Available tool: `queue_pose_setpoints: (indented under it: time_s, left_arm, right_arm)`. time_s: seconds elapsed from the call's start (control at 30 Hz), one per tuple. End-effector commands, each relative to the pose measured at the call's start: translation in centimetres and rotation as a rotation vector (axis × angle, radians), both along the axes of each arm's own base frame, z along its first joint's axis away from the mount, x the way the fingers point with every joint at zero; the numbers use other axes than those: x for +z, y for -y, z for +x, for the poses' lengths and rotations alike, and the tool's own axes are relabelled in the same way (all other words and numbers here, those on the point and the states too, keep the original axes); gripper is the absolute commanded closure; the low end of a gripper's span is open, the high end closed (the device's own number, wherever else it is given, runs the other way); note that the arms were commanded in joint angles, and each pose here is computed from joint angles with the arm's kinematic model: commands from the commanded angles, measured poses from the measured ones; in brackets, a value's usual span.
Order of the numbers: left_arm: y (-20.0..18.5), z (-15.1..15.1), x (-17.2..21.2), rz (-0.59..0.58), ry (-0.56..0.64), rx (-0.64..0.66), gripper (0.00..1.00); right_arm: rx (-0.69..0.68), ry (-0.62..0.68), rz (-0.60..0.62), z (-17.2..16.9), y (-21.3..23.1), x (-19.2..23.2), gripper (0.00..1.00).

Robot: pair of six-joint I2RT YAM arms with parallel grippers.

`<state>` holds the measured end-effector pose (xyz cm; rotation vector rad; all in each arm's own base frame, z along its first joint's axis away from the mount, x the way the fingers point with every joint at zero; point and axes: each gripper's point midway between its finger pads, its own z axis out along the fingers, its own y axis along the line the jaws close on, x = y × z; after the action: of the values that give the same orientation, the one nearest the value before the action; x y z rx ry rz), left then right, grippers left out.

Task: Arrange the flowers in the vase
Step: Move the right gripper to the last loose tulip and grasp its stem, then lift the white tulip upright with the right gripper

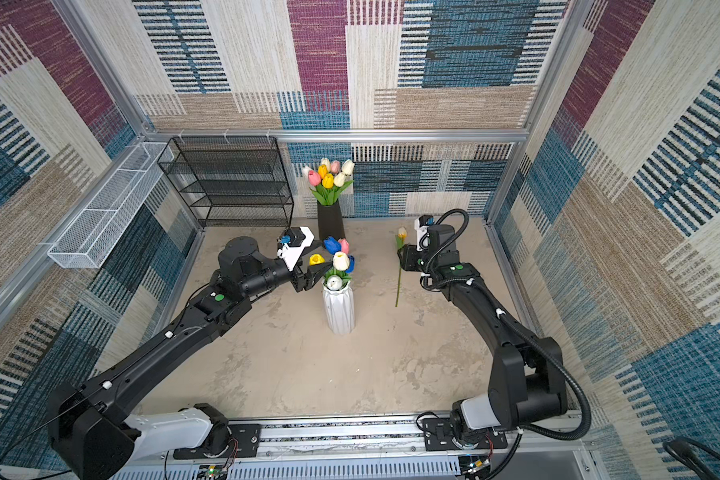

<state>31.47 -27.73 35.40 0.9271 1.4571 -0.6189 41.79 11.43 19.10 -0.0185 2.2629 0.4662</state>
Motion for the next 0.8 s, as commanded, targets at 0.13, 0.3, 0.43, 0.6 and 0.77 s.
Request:
queue_pose_setpoints:
  time_s: [0.13,0.3,0.43,0.6,0.77]
  left_arm:
    - [-1.2,-1.0,-0.2,0.016,0.008,0.028,0.28]
    - [-2.8,-2.9,1.5,-0.004,0.02,0.056,0.22]
    - [-4.8,-5.3,4.5,-0.028,0.085,0.078,0.17]
    - [-6.7,-7.9,6.2,-0.024,0.121,0.094,0.15]
    - [-7.6,-9.6,1.8,-0.021,0.044,0.091,0.15]
  right_arm:
    - [-0.042,-0.168,-0.059,-0.3,0.9,-6.1,0.46]
    - [-0.013,-0.234,-0.072,0.1,0.4,-8.8,0.46]
    - [-0.003,-0.279,-0.109,1.0,0.1,-10.6,0.46]
    - [-0.046,-0.332,-0.2,3.0,0.5,-13.1,0.48]
    - [-0.141,-0.349,-0.27,5.7,1.7,-14.9,0.49]
